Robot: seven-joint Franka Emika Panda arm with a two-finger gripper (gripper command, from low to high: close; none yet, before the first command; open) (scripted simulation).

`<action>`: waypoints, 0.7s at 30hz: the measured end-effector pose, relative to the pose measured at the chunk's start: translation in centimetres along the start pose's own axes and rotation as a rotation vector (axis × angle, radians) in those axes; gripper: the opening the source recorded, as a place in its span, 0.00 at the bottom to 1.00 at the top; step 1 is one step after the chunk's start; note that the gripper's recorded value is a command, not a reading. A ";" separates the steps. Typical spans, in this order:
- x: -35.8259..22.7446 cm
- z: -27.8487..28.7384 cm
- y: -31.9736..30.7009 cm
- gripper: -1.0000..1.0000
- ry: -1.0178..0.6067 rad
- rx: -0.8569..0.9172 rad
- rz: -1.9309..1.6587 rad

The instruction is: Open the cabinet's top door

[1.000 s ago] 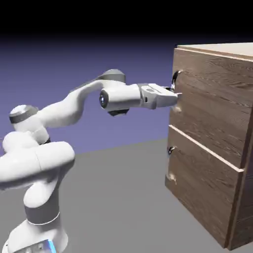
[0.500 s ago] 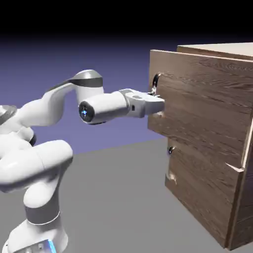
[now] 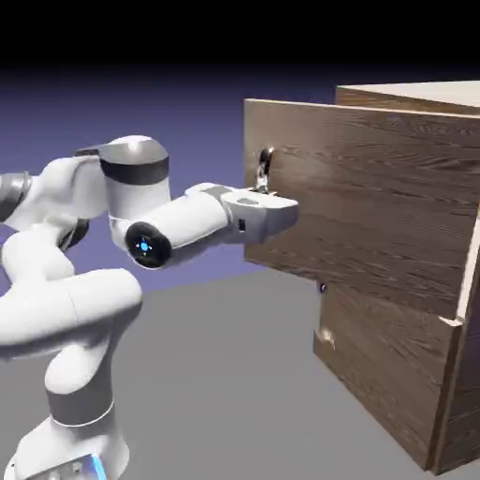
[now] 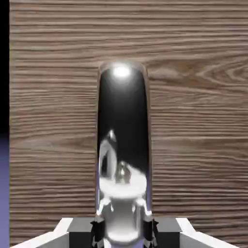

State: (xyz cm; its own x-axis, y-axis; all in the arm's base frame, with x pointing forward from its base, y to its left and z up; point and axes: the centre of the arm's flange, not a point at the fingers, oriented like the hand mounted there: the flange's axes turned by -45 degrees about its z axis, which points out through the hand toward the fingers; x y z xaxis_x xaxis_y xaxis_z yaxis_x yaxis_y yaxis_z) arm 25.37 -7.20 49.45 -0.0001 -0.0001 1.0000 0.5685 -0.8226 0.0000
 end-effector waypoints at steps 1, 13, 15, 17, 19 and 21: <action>0.0 -0.6 0.3 0.00 0.000 0.018 0.000; 0.0 -7.4 4.2 0.00 0.000 0.227 0.000; 0.0 -8.4 4.9 0.00 0.000 0.261 0.000; 0.0 -9.4 5.7 0.00 0.000 0.296 0.000; 0.0 -10.4 6.6 0.00 0.000 0.332 0.000; 0.0 -11.4 7.6 0.00 -0.001 0.369 0.000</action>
State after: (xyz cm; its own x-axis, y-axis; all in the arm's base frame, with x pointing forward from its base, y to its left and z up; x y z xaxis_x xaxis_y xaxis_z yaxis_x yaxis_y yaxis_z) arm 20.28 -19.90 49.46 0.0000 0.0006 1.0000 0.8268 -0.5624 0.0003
